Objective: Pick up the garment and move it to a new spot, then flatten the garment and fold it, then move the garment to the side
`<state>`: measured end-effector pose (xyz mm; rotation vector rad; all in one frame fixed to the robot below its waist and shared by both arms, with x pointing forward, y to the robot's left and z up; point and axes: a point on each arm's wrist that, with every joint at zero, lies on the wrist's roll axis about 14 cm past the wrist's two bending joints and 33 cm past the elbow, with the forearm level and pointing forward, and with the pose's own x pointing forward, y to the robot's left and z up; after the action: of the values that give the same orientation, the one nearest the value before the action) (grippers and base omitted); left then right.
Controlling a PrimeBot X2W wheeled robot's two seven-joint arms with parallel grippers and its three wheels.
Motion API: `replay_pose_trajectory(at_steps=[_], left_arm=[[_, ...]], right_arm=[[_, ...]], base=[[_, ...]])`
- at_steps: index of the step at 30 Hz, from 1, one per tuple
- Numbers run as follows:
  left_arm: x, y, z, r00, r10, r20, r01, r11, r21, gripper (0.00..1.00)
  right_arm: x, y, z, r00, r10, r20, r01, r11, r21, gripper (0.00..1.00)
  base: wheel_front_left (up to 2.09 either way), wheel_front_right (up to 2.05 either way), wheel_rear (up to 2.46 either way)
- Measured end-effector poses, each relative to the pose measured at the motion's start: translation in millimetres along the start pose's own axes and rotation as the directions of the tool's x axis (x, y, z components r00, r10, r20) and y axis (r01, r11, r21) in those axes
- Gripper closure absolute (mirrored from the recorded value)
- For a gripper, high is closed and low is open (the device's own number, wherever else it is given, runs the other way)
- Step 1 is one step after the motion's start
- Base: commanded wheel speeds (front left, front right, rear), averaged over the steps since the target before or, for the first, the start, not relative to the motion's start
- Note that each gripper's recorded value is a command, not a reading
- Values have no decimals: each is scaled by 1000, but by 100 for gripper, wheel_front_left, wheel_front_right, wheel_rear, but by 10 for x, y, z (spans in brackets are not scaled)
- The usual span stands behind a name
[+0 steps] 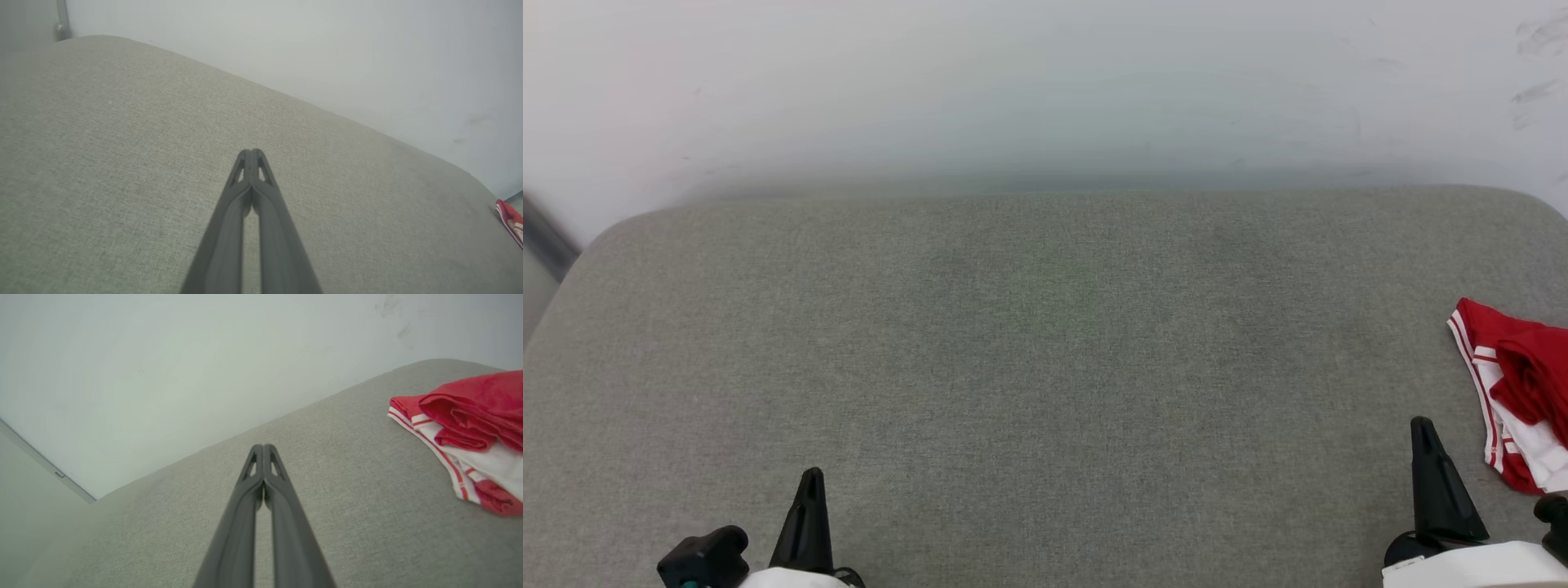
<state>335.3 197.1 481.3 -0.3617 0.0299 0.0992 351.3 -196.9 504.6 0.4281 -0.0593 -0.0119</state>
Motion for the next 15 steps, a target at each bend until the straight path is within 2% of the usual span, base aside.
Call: replay_pose_trajectory(at_steps=[4,15], left_arm=[[33,5,-5,1000,2,-10,-3,997,-72,100],[117,29,-4,999,8,-33,-16,965,-263,100]], right_arm=[[20,-15,-5,1000,-11,-3,11,998,68,100],[82,-46,-22,999,-32,-22,37,968,250,100]], base=[[0,0,0],[0,0,0]])
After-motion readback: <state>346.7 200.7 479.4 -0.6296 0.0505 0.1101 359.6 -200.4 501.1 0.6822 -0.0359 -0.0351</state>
